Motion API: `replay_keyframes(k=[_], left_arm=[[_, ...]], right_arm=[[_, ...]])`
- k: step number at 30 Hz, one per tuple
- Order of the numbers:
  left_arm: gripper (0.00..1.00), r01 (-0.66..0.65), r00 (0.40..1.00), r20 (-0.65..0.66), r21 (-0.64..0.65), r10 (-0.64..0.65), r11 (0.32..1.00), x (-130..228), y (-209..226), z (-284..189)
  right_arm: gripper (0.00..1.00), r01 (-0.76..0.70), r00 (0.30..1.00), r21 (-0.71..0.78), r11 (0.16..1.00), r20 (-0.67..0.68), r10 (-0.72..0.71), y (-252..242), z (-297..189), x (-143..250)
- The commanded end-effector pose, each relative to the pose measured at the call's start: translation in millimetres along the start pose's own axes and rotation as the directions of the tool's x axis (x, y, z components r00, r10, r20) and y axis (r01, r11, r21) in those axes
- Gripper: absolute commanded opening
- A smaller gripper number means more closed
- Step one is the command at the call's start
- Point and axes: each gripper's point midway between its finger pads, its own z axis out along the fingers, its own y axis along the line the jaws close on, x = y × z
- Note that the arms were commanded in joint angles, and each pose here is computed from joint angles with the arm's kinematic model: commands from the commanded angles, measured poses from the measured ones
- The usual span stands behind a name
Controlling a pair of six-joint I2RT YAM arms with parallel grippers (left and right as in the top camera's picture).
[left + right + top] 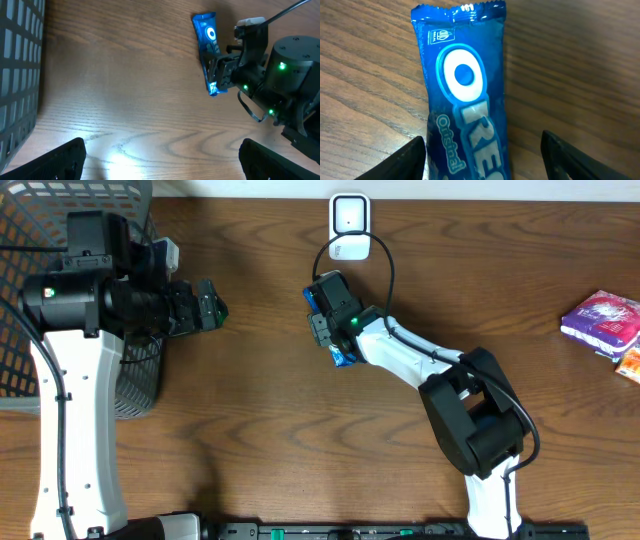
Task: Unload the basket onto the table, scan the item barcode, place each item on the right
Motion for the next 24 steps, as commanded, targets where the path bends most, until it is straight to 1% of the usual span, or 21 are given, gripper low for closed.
replay_keyframes(k=[1, 2, 4, 9, 16, 18, 20, 21, 22, 24], left_arm=[[0.98, -0.014, 1.0, -0.002, -0.005, 0.014, 1.0, -0.3, 0.6, 0.7], [0.98, -0.014, 1.0, -0.002, -0.005, 0.014, 1.0, -0.3, 0.6, 0.7], [0.98, -0.014, 1.0, -0.002, -0.005, 0.014, 1.0, -0.3, 0.6, 0.7], [0.98, -0.014, 1.0, -0.002, -0.005, 0.014, 1.0, -0.3, 0.6, 0.7], [0.98, -0.014, 1.0, -0.002, -0.005, 0.014, 1.0, -0.3, 0.6, 0.7], [0.98, -0.014, 1.0, -0.002, -0.005, 0.014, 1.0, -0.3, 0.6, 0.7], [0.98, -0.014, 1.0, -0.002, -0.005, 0.014, 1.0, -0.3, 0.6, 0.7], [0.98, -0.014, 1.0, -0.002, -0.005, 0.014, 1.0, -0.3, 0.6, 0.7], [0.98, -0.014, 1.0, -0.002, -0.005, 0.014, 1.0, -0.3, 0.6, 0.7], [0.98, -0.014, 1.0, -0.002, -0.005, 0.014, 1.0, -0.3, 0.6, 0.7]], right_arm=[[0.64, -0.013, 1.0, -0.049, 0.999, -0.022, 0.012, 7.7, 6.8, 6.4], [0.57, -0.013, 1.0, -0.049, 0.999, -0.022, 0.012, 7.8, 6.8, 6.4], [0.54, -0.013, 1.0, -0.049, 0.999, -0.022, 0.012, 7.8, 7.0, 6.5], [0.54, -0.015, 1.0, -0.035, 0.999, -0.022, 0.014, 4.2, 10.1, 7.4], [0.54, -0.012, 0.997, -0.055, 0.998, -0.083, 0.007, 7.5, 26.9, 28.2], [0.51, -0.013, 0.995, -0.076, 0.997, -0.095, 0.006, 11.1, 27.3, 31.0], [0.41, -0.016, 0.995, -0.095, 0.995, -0.098, 0.006, 14.4, 26.9, 31.2], [0.35, -0.018, 0.995, -0.102, 0.995, -0.096, 0.008, 15.7, 26.0, 30.2], [0.27, -0.034, 0.995, -0.102, 0.994, -0.095, 0.024, 16.0, 24.9, 28.7], [0.16, -0.074, 0.994, -0.101, 0.992, -0.09, 0.065, 14.3, 21.9, 24.7]])
